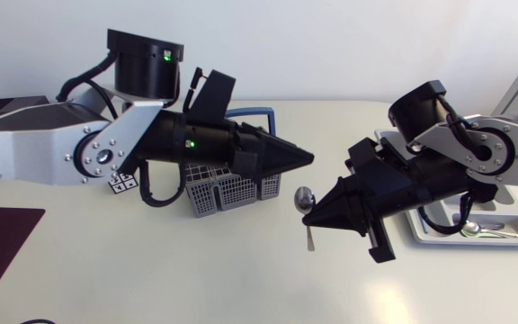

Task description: Transfer all utensils from the basket to the drawer tray.

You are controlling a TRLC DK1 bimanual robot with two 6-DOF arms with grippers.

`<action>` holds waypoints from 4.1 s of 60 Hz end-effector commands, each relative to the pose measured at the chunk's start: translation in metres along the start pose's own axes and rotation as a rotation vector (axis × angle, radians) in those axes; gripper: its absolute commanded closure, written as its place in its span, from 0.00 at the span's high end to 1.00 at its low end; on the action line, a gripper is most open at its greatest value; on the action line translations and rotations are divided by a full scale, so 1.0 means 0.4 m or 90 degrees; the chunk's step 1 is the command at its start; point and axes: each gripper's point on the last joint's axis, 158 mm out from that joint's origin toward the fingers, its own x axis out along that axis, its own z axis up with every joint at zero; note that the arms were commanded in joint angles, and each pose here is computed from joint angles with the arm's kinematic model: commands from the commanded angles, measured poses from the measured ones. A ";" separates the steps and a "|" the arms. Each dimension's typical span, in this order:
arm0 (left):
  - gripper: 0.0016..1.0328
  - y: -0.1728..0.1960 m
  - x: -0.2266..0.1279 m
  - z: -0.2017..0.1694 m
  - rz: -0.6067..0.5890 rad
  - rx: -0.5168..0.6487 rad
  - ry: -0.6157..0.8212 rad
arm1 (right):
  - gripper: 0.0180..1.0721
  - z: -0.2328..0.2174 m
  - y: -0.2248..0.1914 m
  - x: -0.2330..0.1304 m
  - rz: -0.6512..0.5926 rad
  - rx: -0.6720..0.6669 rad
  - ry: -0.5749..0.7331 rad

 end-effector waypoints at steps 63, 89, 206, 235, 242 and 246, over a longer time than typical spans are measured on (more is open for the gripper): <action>0.92 0.320 -0.240 -0.069 0.457 0.032 0.068 | 0.05 -0.882 -0.352 -0.671 -0.543 0.095 0.415; 0.93 0.358 -0.368 -0.069 0.536 0.018 0.064 | 0.70 -0.878 -0.328 -0.662 -0.570 0.047 0.464; 0.82 0.670 -0.335 -0.304 0.592 -0.087 0.174 | 0.09 0.010 -0.412 0.159 -0.231 0.087 0.097; 0.82 0.596 -0.265 -0.306 0.549 -0.055 0.190 | 0.10 -0.079 -0.314 0.083 -0.252 0.114 0.127; 0.82 0.572 -0.260 -0.308 0.541 -0.050 0.190 | 0.10 -0.074 -0.342 0.082 -0.261 0.119 0.127; 0.82 0.560 -0.261 -0.309 0.539 -0.047 0.191 | 0.10 -0.073 -0.358 0.087 -0.262 0.122 0.127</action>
